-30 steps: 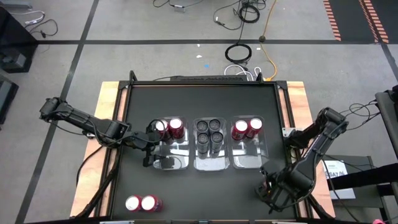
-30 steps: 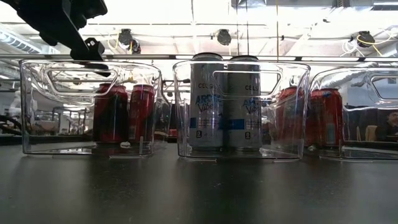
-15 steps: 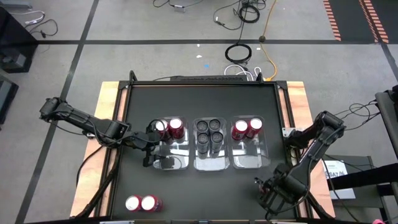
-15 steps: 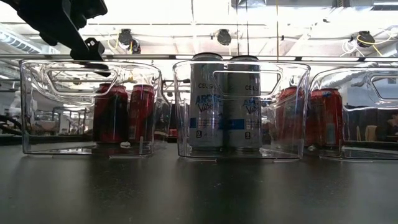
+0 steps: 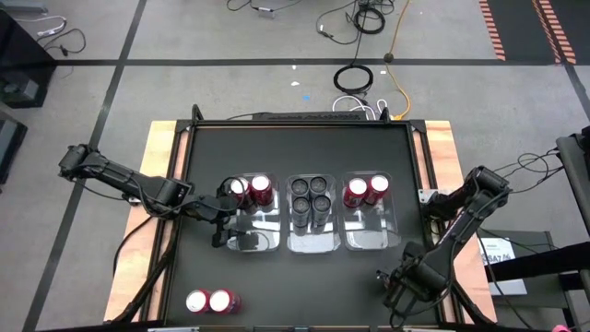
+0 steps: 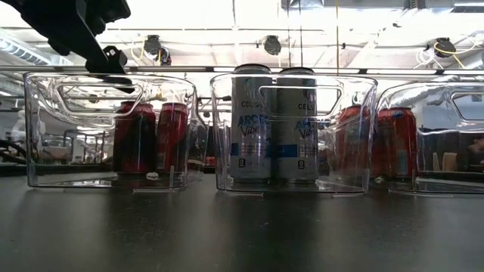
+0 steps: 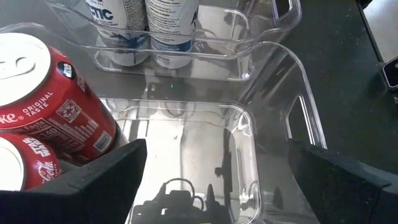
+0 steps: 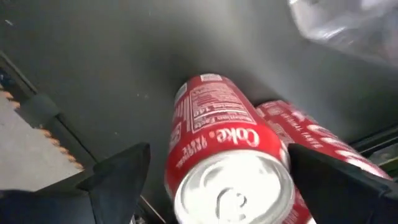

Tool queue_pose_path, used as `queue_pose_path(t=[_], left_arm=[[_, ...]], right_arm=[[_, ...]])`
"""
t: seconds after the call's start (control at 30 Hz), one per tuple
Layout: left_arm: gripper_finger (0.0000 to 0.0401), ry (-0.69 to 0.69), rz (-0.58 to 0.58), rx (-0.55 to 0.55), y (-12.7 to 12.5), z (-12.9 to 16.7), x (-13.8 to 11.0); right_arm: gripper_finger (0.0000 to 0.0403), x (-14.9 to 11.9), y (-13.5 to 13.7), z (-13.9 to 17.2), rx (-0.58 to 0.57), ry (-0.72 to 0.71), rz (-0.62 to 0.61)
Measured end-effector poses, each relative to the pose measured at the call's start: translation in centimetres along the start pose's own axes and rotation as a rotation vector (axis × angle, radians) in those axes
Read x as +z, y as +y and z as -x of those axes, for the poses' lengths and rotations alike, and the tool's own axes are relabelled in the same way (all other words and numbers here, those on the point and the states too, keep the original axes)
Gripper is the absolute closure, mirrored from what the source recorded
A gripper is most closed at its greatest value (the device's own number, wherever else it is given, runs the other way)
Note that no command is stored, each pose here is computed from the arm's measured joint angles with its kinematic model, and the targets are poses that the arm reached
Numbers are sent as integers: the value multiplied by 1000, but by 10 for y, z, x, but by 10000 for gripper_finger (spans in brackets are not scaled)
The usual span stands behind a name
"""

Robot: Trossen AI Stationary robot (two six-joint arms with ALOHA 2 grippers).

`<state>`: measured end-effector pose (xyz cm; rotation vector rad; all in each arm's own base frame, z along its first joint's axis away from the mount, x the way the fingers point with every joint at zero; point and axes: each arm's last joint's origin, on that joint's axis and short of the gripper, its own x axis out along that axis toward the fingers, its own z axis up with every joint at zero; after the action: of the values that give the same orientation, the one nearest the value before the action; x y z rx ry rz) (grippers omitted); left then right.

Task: Sort soda cans
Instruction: Put the left red soda can into the left transparent bin

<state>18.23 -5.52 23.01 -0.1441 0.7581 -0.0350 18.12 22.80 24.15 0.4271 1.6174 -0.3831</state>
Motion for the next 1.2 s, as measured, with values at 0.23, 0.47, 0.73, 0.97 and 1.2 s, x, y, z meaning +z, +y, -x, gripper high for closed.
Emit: queue_pose_path(t=[0.23, 0.47, 0.73, 0.97, 1.2], left_arm=[[8, 0, 0, 0, 0, 0, 0], [8, 0, 0, 0, 0, 0, 0], [8, 0, 0, 0, 0, 0, 0], [8, 0, 0, 0, 0, 0, 0], [8, 0, 1, 0, 0, 0, 0]], right_arm=[[35, 1, -2, -25, 30, 19, 19], [39, 1, -3, -31, 38, 20, 43], [104, 0, -3, -31, 39, 44, 49], [111, 3, 0, -27, 63, 40, -13], [109, 13, 12, 4, 151, -64, -57]])
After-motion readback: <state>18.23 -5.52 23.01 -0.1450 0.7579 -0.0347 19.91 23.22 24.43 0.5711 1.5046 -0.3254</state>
